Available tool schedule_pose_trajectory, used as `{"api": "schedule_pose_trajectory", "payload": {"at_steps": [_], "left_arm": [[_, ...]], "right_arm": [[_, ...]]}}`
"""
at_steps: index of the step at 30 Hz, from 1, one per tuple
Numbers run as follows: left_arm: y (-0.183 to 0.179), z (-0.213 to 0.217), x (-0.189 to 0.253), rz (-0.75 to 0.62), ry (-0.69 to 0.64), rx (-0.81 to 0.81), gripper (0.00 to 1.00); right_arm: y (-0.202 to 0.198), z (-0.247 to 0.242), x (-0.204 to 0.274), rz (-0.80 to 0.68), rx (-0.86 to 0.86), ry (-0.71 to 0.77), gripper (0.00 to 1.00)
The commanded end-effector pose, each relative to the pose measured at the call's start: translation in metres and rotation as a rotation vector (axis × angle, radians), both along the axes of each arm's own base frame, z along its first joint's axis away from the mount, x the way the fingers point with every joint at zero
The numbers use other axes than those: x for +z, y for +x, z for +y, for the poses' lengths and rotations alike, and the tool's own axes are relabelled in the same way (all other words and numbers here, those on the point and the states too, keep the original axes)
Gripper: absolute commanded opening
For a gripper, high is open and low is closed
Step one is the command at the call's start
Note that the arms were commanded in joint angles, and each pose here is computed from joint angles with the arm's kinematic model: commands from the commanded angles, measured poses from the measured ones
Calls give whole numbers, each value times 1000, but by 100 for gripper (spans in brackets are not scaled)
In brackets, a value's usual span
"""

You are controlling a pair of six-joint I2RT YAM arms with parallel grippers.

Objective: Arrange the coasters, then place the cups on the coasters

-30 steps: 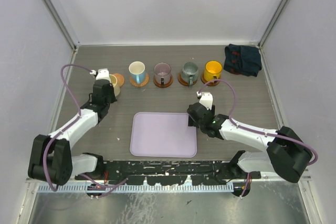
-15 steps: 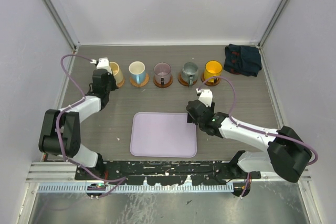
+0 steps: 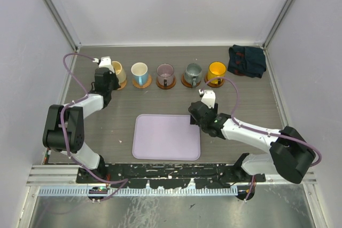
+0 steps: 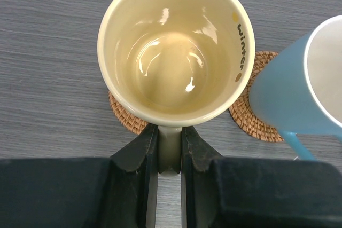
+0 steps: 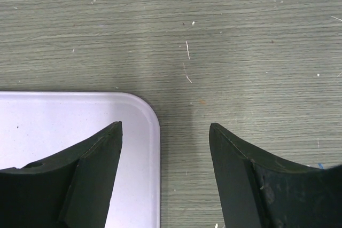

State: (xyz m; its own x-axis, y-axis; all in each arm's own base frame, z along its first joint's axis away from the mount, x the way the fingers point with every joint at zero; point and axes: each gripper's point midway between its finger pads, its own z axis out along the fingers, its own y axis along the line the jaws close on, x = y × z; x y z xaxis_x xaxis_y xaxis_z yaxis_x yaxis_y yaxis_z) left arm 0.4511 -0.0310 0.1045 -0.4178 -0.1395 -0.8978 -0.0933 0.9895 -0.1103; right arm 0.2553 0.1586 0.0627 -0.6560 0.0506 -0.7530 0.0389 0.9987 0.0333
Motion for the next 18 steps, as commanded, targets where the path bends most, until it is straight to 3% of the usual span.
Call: {"api": "schedule_pose_trajectory", "payload": {"at_steps": [1, 18], "left_arm": [[26, 5, 70, -224, 7, 20, 0], [23, 12, 55, -175, 43, 45, 0]], "right_arm": [[15, 7, 19, -59, -24, 27, 71], [14, 6, 19, -60, -25, 32, 71]]}}
